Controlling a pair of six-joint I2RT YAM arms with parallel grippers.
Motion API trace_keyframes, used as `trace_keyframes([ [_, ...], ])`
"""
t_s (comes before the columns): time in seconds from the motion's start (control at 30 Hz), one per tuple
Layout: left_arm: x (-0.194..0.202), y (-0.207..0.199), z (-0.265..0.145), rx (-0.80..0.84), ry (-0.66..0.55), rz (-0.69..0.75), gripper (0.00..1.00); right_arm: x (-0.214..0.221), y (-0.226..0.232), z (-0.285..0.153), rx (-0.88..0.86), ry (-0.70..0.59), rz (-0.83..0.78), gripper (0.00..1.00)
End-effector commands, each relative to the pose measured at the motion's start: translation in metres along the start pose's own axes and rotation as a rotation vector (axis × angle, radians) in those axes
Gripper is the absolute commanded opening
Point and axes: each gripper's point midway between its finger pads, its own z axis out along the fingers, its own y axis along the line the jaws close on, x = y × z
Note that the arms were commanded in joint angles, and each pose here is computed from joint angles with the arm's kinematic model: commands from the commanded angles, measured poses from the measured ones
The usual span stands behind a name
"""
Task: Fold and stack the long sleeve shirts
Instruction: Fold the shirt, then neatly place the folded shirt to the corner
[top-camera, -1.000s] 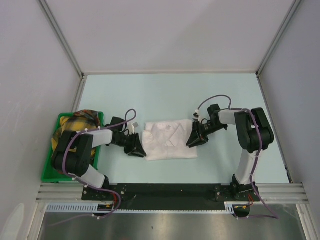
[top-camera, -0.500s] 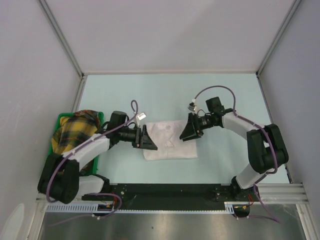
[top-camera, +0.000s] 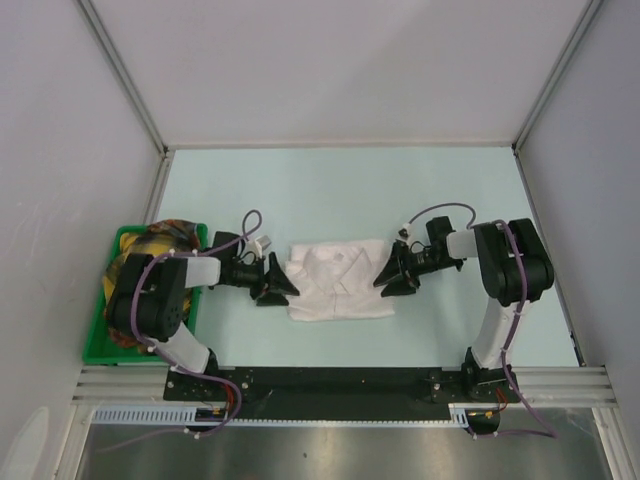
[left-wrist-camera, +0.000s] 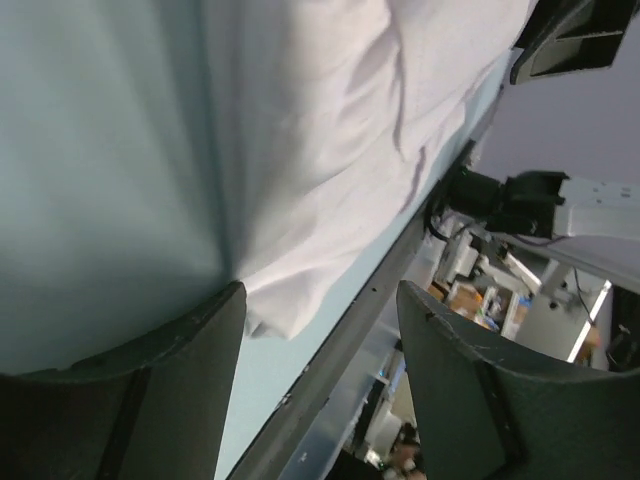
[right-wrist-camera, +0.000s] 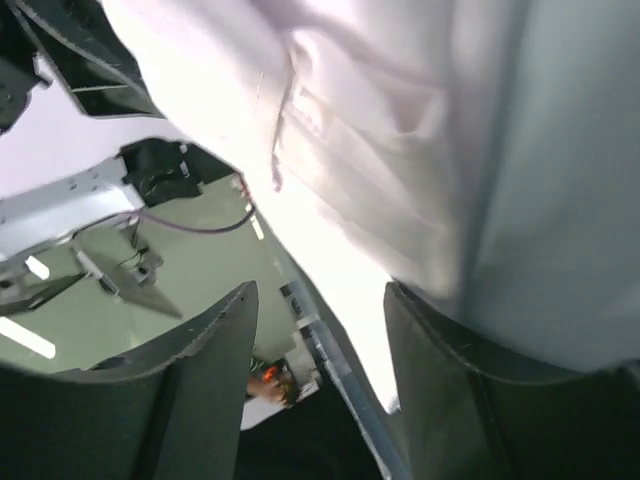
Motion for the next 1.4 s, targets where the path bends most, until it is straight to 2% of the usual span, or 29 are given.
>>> trace_keyframes([
  [0.0, -0.013, -0.004, -0.030, -0.060, -0.113, 0.129, 0.68, -0.008, 0.015, -0.016, 0.096, -0.027, -0.101, 0.53],
  [0.1, -0.022, -0.025, -0.050, -0.038, -0.205, 0.133, 0.71, -0.011, 0.077, -0.009, 0.086, -0.061, -0.396, 0.45],
  [0.2, -0.029, -0.022, -0.064, -0.084, -0.270, 0.031, 0.72, -0.011, 0.113, 0.017, 0.165, -0.093, -0.742, 0.35],
  [0.23, -0.032, -0.019, -0.070, -0.094, -0.292, 0.005, 0.73, -0.018, 0.112, 0.025, 0.250, -0.121, -0.835, 0.33],
  [0.27, -0.032, -0.018, -0.072, -0.105, -0.299, 0.002, 0.73, -0.008, 0.122, 0.047, 0.271, -0.086, -1.030, 0.31],
  [0.3, -0.031, -0.013, -0.073, -0.134, -0.309, -0.013, 0.75, -0.004, 0.123, 0.060, 0.308, -0.077, -1.117, 0.29],
  [0.33, -0.032, -0.012, -0.074, -0.142, -0.322, -0.015, 0.76, -0.015, 0.126, 0.069, 0.367, -0.120, -1.216, 0.29],
  [0.37, -0.032, -0.009, -0.074, -0.151, -0.322, -0.024, 0.77, 0.003, 0.133, 0.091, 0.354, -0.090, -1.313, 0.29],
  [0.43, -0.033, -0.003, -0.073, -0.174, -0.321, -0.038, 0.79, 0.000, 0.132, 0.111, 0.394, -0.098, -1.452, 0.29],
  [0.5, -0.038, 0.001, -0.075, -0.198, -0.332, -0.039, 0.79, 0.016, 0.139, 0.134, 0.378, -0.064, -1.546, 0.29],
  [0.7, -0.042, 0.005, -0.076, -0.225, -0.340, -0.043, 0.83, 0.047, 0.127, 0.181, 0.385, 0.026, -1.698, 0.32],
  [0.8, -0.040, 0.011, -0.075, -0.243, -0.338, -0.070, 0.84, 0.045, 0.105, 0.189, 0.436, 0.057, -1.700, 0.33],
  [0.97, -0.036, 0.015, -0.074, -0.253, -0.339, -0.093, 0.86, 0.041, 0.098, 0.202, 0.441, 0.061, -1.726, 0.33],
  [1.13, -0.031, 0.018, -0.072, -0.253, -0.328, -0.111, 0.86, 0.041, 0.080, 0.205, 0.463, 0.109, -1.711, 0.20],
  [1.17, -0.029, 0.019, -0.070, -0.246, -0.324, -0.113, 0.86, 0.040, 0.081, 0.202, 0.461, 0.101, -1.703, 0.12],
  [1.23, -0.028, 0.014, -0.067, -0.208, -0.318, -0.115, 0.86, 0.034, 0.089, 0.195, 0.447, 0.072, -1.684, 0.02],
  [1.27, -0.026, 0.007, -0.063, -0.146, -0.306, -0.090, 0.87, 0.035, 0.093, 0.193, 0.426, 0.063, -1.673, 0.00],
  [1.37, -0.025, 0.001, -0.056, -0.101, -0.300, -0.067, 0.93, 0.031, 0.117, 0.182, 0.357, 0.006, -1.652, 0.00],
])
